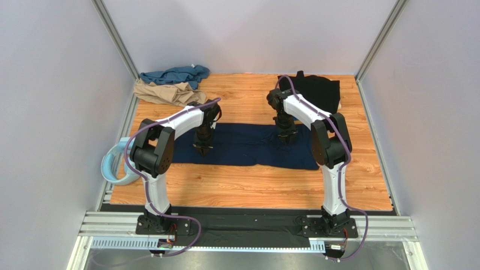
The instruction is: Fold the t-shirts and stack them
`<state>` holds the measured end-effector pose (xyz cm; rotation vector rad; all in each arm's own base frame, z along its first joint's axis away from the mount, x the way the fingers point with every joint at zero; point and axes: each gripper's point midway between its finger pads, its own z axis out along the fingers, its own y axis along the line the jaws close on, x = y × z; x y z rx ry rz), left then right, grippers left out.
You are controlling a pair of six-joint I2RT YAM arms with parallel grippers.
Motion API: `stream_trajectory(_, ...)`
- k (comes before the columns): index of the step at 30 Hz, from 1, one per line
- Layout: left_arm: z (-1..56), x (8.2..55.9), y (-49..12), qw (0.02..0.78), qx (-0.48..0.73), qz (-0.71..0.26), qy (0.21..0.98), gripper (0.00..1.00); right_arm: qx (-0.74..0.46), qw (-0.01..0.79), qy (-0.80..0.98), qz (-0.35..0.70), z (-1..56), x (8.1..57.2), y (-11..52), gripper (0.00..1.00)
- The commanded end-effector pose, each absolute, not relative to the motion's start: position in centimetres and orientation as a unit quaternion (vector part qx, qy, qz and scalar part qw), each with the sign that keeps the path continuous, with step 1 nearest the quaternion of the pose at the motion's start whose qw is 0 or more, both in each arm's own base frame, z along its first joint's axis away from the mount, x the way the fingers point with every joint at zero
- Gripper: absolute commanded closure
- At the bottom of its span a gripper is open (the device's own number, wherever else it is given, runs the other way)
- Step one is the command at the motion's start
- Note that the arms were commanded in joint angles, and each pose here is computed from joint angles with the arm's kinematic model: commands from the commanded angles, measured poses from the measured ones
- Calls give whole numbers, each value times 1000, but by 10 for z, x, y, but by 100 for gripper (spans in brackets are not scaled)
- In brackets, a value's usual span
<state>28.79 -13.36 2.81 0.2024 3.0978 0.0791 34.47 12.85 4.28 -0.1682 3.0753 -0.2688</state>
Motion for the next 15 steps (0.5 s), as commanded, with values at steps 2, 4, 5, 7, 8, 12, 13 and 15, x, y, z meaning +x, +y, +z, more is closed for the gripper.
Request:
stream_trajectory(2, 31, 290, -134, 18, 74, 23, 997, 83, -46, 51, 994, -80, 60, 343, 123, 67)
stream_trajectory(4, 29, 290, -134, 18, 73, 23, 997, 83, -47, 52, 995, -74, 63, 341, 124, 64)
stream_trajectory(5, 29, 289, -134, 18, 73, 24, 997, 83, -48, 52, 995, -68, 63, 339, 125, 60)
stream_trajectory(7, 29, 288, -134, 16, 72, 23, 997, 83, -50, 67, 995, -57, 72, 339, 129, 57)
stream_trajectory(8, 28, 288, -134, 16, 73, 23, 997, 83, -53, 70, 995, -50, 73, 339, 132, 57)
stream_trajectory(12, 26, 287, -133, 14, 72, 24, 997, 83, -66, 76, 994, -39, 78, 338, 142, 57)
stream_trajectory(13, 27, 287, -133, 14, 72, 23, 997, 83, -69, 77, 994, -39, 78, 338, 144, 57)
stream_trajectory(15, 27, 287, -134, 15, 71, 22, 997, 83, -77, 72, 994, -37, 75, 335, 151, 56)
